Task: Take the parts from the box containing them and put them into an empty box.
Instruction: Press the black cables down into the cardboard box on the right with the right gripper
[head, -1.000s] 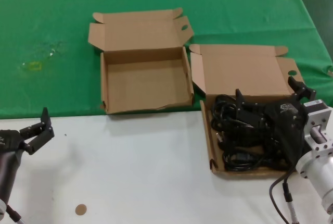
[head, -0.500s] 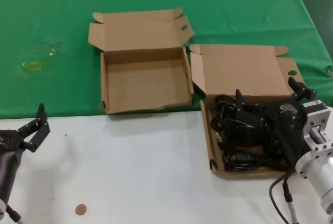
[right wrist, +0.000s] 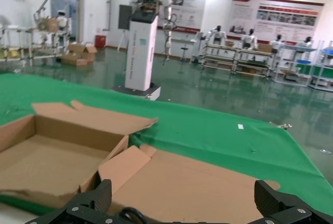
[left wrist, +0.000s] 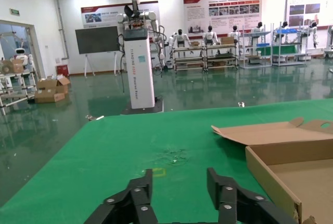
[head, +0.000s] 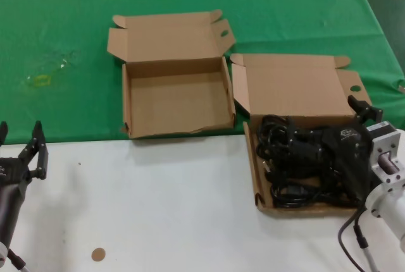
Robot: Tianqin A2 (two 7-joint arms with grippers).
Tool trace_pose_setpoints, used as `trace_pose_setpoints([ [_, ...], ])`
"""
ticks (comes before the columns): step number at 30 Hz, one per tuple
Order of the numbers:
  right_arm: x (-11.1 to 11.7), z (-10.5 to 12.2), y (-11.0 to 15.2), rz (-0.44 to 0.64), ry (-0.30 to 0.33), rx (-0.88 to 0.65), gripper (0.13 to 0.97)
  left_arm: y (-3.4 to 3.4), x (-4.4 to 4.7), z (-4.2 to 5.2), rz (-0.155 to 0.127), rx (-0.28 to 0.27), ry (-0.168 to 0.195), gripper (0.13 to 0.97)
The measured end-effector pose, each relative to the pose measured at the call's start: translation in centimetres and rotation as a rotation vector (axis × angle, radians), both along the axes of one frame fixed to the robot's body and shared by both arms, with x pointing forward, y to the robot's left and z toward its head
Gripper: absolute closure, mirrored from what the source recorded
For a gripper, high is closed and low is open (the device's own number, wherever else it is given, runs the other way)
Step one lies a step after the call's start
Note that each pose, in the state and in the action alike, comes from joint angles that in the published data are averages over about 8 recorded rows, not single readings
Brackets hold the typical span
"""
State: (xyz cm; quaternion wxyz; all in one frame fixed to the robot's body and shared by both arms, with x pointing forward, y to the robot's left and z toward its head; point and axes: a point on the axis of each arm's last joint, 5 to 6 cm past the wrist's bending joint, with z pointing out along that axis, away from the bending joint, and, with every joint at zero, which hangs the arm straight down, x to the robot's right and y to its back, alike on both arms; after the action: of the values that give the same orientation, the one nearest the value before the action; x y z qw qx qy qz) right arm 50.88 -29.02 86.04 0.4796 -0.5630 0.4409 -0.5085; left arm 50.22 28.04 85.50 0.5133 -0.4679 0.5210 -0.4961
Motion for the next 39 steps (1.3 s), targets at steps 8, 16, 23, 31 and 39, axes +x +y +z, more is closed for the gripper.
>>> trace_pose_setpoints([
  [8,-0.3,0.4,-0.9,0.051,0.029,-0.065,0.130,0.00,0.00,0.00,0.000,0.000,0.000,0.734],
  [16,-0.8,1.6,-2.3,0.105,0.061,-0.097,0.130,0.00,0.00,0.00,0.000,0.000,0.000,0.863],
  [23,-1.5,2.0,-2.7,0.133,0.080,-0.119,0.130,0.00,0.00,0.00,0.000,0.000,0.000,0.937],
  [31,-2.2,1.6,-1.8,0.169,0.132,-0.156,0.130,0.00,0.00,0.00,0.000,0.000,0.000,0.945],
  [39,-2.4,2.1,-2.4,0.173,0.168,-0.143,0.130,0.00,0.00,0.00,0.000,0.000,0.000,0.953],
])
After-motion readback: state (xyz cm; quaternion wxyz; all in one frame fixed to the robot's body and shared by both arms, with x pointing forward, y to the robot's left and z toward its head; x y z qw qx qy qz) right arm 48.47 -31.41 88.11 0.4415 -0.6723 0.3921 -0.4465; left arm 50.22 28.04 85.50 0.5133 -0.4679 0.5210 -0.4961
